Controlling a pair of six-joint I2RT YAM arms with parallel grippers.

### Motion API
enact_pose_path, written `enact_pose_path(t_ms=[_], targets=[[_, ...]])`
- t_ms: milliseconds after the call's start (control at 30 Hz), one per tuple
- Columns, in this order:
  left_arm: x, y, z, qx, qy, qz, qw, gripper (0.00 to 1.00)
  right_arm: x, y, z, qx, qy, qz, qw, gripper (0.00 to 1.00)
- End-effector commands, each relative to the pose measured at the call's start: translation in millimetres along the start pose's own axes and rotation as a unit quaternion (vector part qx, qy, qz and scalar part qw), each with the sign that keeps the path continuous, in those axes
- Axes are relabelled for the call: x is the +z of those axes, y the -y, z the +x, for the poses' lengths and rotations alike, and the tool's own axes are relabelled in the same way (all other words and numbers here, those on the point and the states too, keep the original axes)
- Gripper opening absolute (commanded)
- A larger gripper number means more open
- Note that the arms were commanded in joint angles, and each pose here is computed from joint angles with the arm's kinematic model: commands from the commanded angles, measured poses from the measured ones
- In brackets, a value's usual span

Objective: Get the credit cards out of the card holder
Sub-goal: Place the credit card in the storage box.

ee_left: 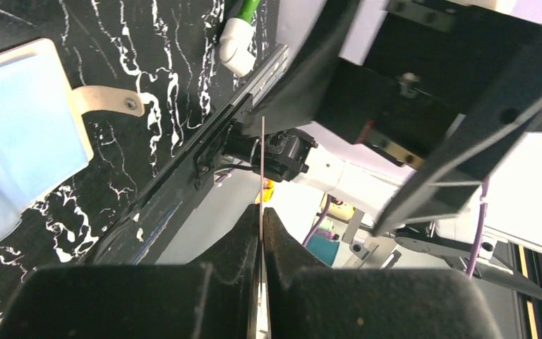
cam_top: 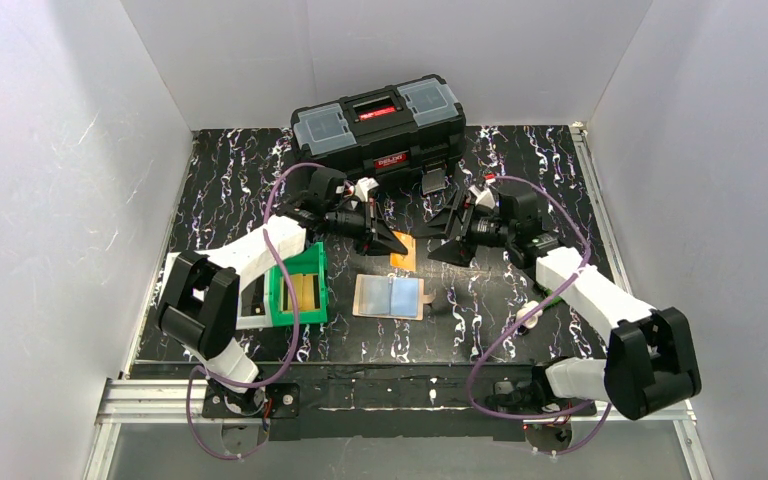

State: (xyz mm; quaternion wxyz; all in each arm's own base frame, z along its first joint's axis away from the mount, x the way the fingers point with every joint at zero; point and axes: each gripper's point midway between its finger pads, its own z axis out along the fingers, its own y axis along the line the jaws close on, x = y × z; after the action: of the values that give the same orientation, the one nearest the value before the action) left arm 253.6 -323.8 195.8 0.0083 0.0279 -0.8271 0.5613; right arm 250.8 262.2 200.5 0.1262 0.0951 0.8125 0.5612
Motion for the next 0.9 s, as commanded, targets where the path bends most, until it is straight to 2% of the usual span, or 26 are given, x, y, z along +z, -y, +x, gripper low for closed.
enact_pose_path(t_ms=[0, 200, 333, 567, 633, 667, 800, 833, 867], targets=[[-14.5, 10.1, 9.4, 0.04, 0.002, -0.023, 0.999, 0.0, -18.7, -1.3, -10.4, -0.052, 0.041, 0.069, 0.995, 0.98], [-37.6, -20.6, 12.7, 0.069, 0.031, -0.15, 0.986, 0.0, -31.2, 14.4, -15.5, -0.06, 0.067, 0.134, 0.987, 0.98], [-74.0, -54.7, 10.2, 0.097, 0.071, -0.288, 0.95, 0.0, -37.5, 20.0, -16.2, -0.065, 0.078, 0.156, 0.983, 0.98], [-148.2, -102.4, 4.5, 0.117, 0.131, -0.492, 0.853, 0.0, -39.5, 24.2, -16.6, -0.076, 0.075, 0.17, 0.98, 0.98], [-172.3, -114.9, 3.1, 0.114, 0.151, -0.549, 0.814, 0.0, -38.4, 25.0, -16.5, -0.077, 0.07, 0.17, 0.98, 0.98], [-179.6, -119.2, 6.2, 0.11, 0.151, -0.565, 0.804, 0.0, -37.9, 24.7, -16.0, -0.077, 0.067, 0.169, 0.98, 0.98], [-213.5, -138.9, 10.0, 0.103, 0.15, -0.648, 0.739, 0.0, -35.8, 26.2, -13.6, -0.078, 0.055, 0.168, 0.981, 0.98], [-227.4, -146.5, 8.0, 0.103, 0.148, -0.685, 0.706, 0.0, -34.1, 29.1, -11.6, -0.079, 0.047, 0.167, 0.982, 0.98], [-230.8, -148.2, 7.1, 0.102, 0.146, -0.696, 0.696, 0.0, -33.8, 29.5, -11.2, -0.079, 0.045, 0.167, 0.982, 0.98]])
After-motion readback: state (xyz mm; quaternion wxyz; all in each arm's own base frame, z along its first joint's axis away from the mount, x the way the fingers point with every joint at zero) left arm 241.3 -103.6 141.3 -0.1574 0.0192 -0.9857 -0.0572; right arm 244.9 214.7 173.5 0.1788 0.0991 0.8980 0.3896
